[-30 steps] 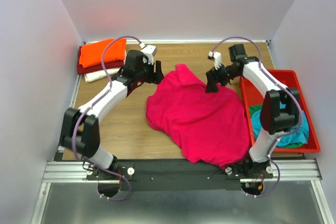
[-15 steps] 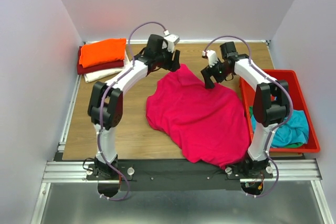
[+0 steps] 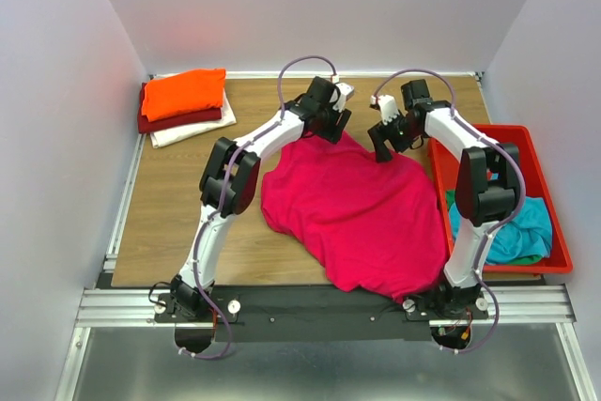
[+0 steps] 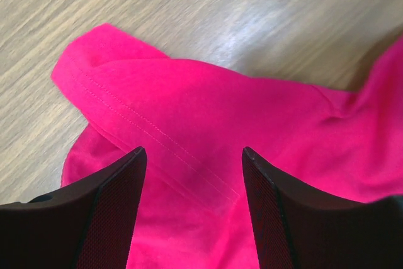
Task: Fold and stack the t-shirts
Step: Flatten the tshirt out
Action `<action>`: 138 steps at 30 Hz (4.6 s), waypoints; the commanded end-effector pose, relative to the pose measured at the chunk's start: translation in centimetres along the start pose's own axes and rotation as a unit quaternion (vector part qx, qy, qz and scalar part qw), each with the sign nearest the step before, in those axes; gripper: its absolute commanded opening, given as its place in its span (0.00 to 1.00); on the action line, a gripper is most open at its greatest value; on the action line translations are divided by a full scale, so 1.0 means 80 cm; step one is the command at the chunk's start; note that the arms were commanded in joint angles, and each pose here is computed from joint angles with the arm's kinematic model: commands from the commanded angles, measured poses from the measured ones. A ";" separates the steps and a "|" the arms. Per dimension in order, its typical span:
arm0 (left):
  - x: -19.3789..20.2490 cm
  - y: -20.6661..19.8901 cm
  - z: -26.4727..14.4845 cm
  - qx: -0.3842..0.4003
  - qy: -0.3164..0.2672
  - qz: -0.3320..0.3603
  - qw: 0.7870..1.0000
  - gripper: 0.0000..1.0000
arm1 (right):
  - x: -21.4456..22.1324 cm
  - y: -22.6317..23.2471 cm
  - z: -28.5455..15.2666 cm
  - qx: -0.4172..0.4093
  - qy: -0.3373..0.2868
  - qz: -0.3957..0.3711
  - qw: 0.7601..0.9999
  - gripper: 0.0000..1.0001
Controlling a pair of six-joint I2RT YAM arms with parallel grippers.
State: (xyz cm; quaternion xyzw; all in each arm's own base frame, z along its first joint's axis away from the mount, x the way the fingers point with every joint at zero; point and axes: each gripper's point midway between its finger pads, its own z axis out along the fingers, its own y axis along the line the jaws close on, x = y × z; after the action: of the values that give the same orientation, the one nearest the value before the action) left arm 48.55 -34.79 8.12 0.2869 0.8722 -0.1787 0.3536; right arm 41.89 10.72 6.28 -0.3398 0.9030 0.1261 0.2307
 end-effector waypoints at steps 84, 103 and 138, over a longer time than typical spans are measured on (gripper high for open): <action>0.103 -0.065 -0.510 0.060 -0.337 -0.172 0.924 0.69 | 0.065 0.152 -0.209 0.011 -0.178 -0.099 0.979 1.00; 0.106 0.096 -0.112 -0.153 0.065 -0.100 0.981 0.60 | 0.036 0.095 -0.114 -0.067 -0.128 0.013 0.989 0.94; 0.221 0.069 -0.327 -0.088 -0.091 -0.369 0.921 0.00 | 0.047 0.120 -0.148 -0.108 -0.191 0.007 0.975 0.97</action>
State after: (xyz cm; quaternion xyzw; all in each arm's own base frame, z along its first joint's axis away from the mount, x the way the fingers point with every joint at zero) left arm 30.55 -8.64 10.92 -0.0762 0.9109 -0.1735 0.3665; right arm 28.96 11.18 14.87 -0.3227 0.8317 0.2864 0.3494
